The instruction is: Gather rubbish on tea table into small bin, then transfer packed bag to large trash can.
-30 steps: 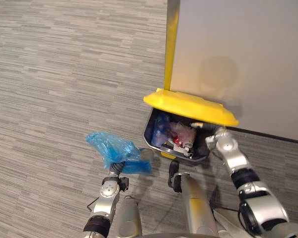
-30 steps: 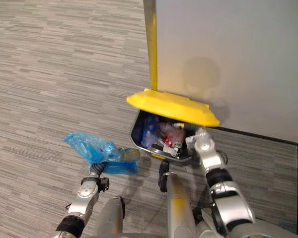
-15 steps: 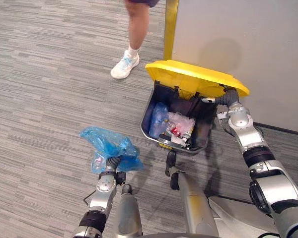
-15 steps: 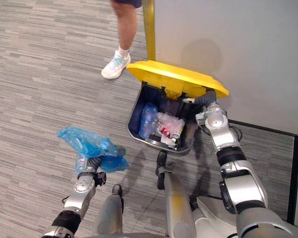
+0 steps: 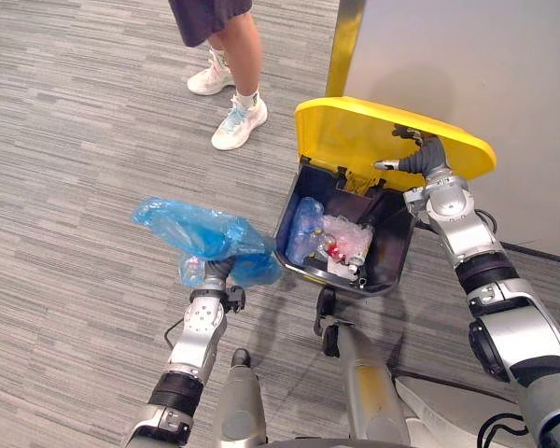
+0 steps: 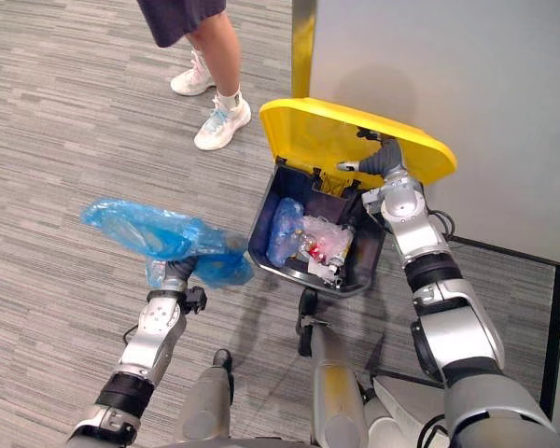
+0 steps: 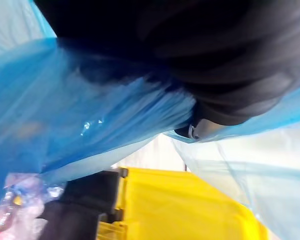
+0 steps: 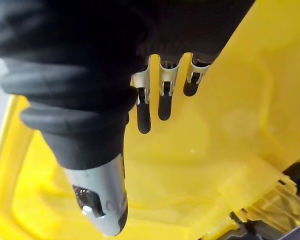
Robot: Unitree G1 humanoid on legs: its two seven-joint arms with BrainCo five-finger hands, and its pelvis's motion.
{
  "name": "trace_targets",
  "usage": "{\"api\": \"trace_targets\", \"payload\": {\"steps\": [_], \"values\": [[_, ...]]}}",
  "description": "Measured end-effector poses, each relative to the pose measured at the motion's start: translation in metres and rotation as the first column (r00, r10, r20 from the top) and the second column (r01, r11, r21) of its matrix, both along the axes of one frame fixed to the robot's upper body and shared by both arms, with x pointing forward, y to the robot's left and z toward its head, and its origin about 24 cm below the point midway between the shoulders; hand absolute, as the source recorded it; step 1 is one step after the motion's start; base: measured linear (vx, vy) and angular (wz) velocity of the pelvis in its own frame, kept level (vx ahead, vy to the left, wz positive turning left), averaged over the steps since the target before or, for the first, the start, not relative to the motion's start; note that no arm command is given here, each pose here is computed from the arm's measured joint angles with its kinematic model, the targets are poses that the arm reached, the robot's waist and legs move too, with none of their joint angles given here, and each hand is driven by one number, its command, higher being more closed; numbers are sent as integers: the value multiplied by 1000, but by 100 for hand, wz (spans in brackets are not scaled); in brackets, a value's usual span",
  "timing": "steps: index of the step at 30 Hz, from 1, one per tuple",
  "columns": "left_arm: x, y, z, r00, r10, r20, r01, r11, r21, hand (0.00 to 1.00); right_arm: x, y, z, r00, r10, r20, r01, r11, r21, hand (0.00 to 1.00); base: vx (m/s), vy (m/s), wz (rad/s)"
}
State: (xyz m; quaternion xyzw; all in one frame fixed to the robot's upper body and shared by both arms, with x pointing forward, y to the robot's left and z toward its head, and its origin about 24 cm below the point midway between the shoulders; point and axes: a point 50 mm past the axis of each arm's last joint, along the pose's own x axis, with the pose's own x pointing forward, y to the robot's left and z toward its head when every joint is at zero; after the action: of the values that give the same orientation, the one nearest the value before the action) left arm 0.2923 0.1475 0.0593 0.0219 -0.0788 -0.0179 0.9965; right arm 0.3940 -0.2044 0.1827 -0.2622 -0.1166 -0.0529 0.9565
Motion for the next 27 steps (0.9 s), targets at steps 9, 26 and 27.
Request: {"api": "trace_targets", "payload": {"steps": [9, 26, 27], "values": [[15, -43, 62, 953, -188, 237, 188, 982, 21, 100, 0, -2, 5, 1000, 19, -5, -20, 999, -49, 0, 8, 3, -2], [63, -119, 93, 910, -379, 170, 338, 913, 231, 100, 5, 37, 75, 975, 136, 177, -115, 985, -128, 0, 18, -11, -13], [64, -123, 92, 910, -382, 158, 339, 909, 242, 100, 4, 44, 76, 970, 156, 187, -135, 983, -124, 0, 49, -20, -17]]}}
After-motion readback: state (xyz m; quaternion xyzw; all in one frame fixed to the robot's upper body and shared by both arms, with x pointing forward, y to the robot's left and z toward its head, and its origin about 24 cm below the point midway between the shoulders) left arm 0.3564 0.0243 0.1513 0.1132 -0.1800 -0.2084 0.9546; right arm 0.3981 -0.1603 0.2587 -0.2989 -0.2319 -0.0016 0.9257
